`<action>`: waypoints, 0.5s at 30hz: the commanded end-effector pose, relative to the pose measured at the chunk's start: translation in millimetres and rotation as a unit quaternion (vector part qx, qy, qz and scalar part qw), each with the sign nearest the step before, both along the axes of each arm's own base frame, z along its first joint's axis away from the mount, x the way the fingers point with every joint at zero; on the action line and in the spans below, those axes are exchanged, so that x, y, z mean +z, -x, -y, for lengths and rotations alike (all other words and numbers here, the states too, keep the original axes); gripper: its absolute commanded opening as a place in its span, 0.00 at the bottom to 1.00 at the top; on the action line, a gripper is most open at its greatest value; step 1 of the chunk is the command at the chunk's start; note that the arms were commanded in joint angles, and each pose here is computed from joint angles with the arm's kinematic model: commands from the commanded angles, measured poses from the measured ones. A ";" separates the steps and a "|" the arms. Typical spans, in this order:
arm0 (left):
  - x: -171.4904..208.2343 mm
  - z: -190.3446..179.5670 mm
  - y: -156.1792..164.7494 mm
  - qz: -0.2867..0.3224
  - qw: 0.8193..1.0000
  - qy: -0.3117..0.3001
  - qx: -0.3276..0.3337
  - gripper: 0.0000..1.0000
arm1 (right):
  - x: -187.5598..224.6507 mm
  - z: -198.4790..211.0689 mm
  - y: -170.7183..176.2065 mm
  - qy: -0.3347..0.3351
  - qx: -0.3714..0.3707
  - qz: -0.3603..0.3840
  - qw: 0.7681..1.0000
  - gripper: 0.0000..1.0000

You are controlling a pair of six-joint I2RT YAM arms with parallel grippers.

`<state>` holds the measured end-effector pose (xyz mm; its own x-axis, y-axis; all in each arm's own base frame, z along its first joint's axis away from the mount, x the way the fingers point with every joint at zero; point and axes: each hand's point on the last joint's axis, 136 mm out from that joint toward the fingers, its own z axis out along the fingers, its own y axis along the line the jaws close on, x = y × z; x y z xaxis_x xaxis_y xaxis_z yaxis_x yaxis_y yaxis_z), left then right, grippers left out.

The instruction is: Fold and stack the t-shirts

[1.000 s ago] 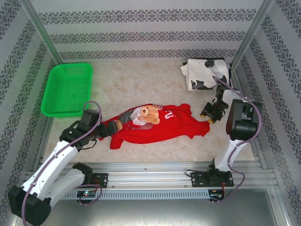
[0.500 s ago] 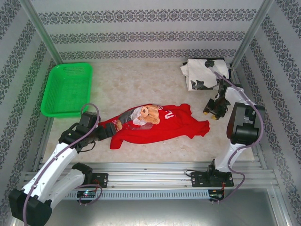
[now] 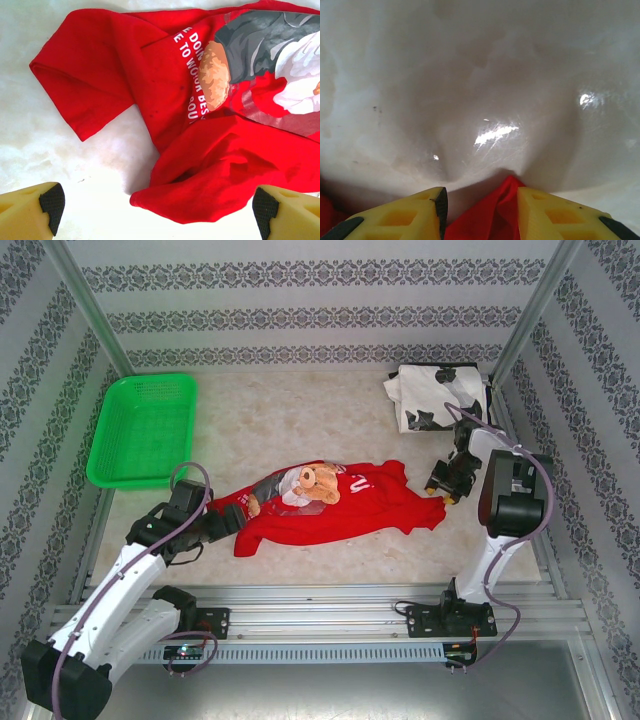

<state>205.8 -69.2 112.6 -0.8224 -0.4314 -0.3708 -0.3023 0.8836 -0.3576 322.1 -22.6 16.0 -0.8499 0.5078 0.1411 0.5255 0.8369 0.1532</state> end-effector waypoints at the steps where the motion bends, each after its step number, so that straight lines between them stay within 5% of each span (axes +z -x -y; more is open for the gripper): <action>1: -9.3 -4.3 8.5 -0.024 1.000 0.004 0.019 0.97 | -9.9 2.2 7.4 0.015 0.004 -0.022 1.000 0.42; 5: -11.3 -6.4 9.7 -0.025 0.999 0.004 0.025 0.97 | -12.9 2.4 5.5 0.019 0.005 -0.021 1.000 0.34; 11: -14.5 -6.3 12.5 -0.030 0.999 0.008 0.029 0.97 | -1.9 4.7 -9.0 0.030 0.003 0.009 1.000 0.00; 15: -19.6 4.4 18.1 -0.042 0.997 0.048 0.032 0.96 | 32.5 -0.2 -27.3 0.025 -0.004 0.086 0.996 0.00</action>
<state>196.6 -69.7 99.3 -0.8223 -0.4707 -0.3198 -0.3465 0.8599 -0.3748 332.1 -25.3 19.4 -0.8539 0.5128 0.0885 0.5204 0.8420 0.1421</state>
